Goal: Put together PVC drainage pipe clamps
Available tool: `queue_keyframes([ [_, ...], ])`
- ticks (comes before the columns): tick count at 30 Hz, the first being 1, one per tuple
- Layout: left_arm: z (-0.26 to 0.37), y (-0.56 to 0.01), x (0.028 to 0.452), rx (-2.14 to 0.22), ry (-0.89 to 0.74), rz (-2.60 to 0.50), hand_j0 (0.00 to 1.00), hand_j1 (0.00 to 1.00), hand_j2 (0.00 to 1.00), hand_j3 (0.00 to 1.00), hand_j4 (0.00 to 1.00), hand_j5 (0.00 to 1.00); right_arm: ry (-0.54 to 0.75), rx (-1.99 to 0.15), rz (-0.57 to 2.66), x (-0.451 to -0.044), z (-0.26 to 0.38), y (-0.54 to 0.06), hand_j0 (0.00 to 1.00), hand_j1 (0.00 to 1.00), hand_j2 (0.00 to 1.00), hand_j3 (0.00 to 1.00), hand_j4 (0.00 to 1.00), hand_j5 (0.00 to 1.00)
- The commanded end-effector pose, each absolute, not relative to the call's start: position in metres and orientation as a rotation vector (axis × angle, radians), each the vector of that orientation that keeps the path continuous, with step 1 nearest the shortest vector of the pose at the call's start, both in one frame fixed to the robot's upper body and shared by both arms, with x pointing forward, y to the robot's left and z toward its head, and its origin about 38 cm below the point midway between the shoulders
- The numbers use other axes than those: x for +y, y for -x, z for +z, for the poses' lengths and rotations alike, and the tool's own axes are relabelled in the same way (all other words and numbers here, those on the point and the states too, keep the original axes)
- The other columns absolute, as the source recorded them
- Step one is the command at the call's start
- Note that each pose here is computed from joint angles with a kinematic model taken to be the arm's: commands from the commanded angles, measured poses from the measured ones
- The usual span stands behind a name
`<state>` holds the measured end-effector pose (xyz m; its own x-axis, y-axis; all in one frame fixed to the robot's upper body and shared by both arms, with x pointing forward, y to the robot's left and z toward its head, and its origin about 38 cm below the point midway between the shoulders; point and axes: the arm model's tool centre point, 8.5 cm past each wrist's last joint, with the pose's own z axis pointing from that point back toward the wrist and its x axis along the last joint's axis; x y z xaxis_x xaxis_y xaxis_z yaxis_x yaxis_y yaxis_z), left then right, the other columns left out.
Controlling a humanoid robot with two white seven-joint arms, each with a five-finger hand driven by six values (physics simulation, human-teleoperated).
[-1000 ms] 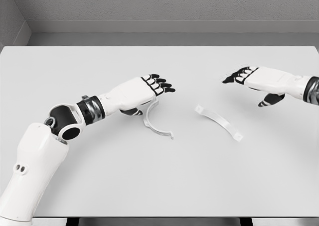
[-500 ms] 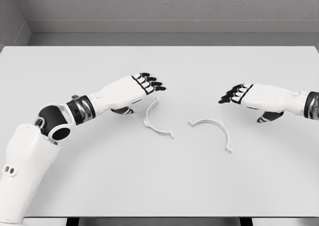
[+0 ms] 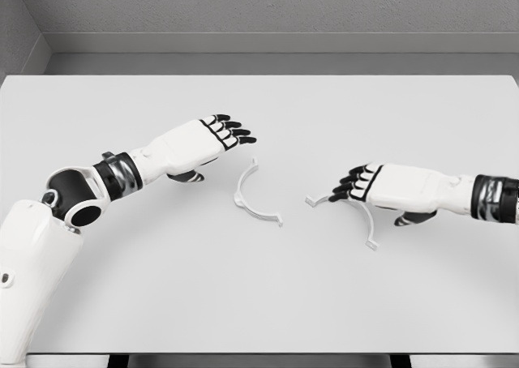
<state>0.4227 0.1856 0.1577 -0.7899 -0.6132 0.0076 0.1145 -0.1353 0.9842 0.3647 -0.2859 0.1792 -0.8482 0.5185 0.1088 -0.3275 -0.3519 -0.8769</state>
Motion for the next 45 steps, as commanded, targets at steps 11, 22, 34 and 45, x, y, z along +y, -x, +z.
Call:
queue_keyframes([
  [11, 0.157, -0.423, 0.186, -1.656, -0.554, -1.965, 1.00, 1.00, 1.00, 1.00, 1.00, 1.00, 0.196, -1.362, 2.239, -0.275, 0.166, -0.357, 1.00, 1.00, 1.00, 1.00, 1.00, 1.00],
  [22, 0.157, -0.423, 0.186, -1.655, -0.554, -1.964, 1.00, 1.00, 1.00, 1.00, 1.00, 1.00, 0.170, -1.409, 2.254, -0.260, 0.168, -0.351, 1.00, 1.00, 1.00, 1.00, 1.00, 1.00],
  [34, 0.157, -0.423, 0.186, -1.656, -0.555, -1.964, 1.00, 1.00, 1.00, 1.00, 1.00, 1.00, 0.150, -1.429, 2.250, -0.251, 0.165, -0.350, 1.00, 1.00, 1.00, 1.00, 1.00, 1.00],
  [45, 0.157, -0.423, 0.187, -1.655, -0.556, -1.962, 1.00, 1.00, 1.00, 1.00, 1.00, 1.00, 0.175, -1.408, 2.245, -0.260, 0.167, -0.353, 1.00, 1.00, 1.00, 1.00, 1.00, 1.00],
])
